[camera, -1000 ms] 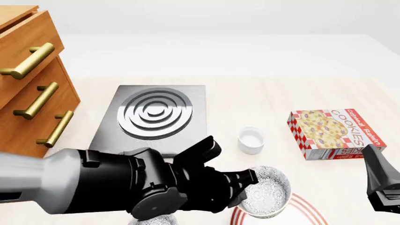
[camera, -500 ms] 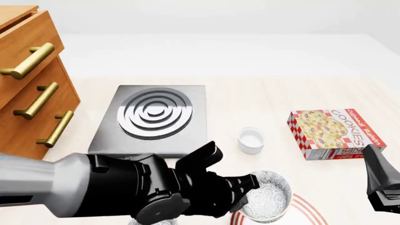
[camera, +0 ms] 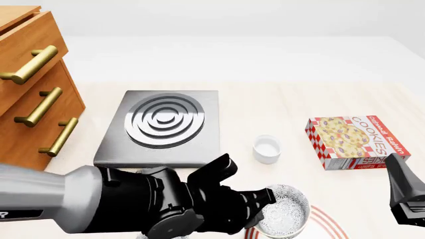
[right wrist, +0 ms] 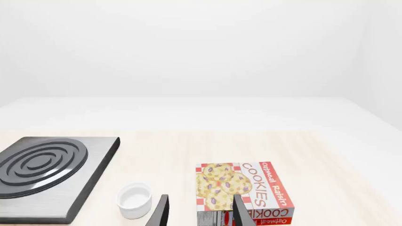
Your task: Pick the akita bowl on the wooden cabinet and place it on the plate.
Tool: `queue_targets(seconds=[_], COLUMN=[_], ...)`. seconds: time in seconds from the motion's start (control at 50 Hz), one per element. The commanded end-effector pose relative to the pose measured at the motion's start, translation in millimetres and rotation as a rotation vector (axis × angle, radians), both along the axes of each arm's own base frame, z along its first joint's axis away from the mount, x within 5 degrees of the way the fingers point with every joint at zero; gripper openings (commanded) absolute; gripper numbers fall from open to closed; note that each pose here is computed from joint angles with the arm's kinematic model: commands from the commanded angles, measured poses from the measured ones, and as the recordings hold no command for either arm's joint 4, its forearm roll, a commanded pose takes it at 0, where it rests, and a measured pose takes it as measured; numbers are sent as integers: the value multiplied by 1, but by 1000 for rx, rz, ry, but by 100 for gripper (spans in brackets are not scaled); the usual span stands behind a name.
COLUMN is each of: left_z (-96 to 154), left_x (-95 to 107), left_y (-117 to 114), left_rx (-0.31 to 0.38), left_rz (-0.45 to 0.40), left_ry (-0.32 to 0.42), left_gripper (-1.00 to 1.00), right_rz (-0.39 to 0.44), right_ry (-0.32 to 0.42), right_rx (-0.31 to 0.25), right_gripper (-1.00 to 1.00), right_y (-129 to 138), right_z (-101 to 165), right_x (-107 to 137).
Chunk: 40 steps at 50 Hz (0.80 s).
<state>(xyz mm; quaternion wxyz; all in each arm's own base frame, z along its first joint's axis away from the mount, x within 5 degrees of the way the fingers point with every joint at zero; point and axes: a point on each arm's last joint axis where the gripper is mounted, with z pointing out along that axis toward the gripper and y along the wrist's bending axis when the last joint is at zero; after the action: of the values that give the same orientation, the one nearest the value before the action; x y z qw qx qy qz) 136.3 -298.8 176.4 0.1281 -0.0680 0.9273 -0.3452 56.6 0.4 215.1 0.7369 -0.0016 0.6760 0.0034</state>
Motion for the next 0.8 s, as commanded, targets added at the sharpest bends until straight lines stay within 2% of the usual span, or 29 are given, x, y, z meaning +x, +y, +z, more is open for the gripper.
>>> queue_targets(seconds=[0.02,0.8], left_z=[-2,-12], left_x=[-1,-7], left_y=[-2,-10], left_rx=[-11,-16], left_rz=[7,3], left_ry=[8,27], left_gripper=[-100,-100], right_rz=[0,0], right_ry=[0,0], right_rx=[0,0], right_gripper=[100,100], right_y=[0,0], right_z=[0,0], right_x=[0,0])
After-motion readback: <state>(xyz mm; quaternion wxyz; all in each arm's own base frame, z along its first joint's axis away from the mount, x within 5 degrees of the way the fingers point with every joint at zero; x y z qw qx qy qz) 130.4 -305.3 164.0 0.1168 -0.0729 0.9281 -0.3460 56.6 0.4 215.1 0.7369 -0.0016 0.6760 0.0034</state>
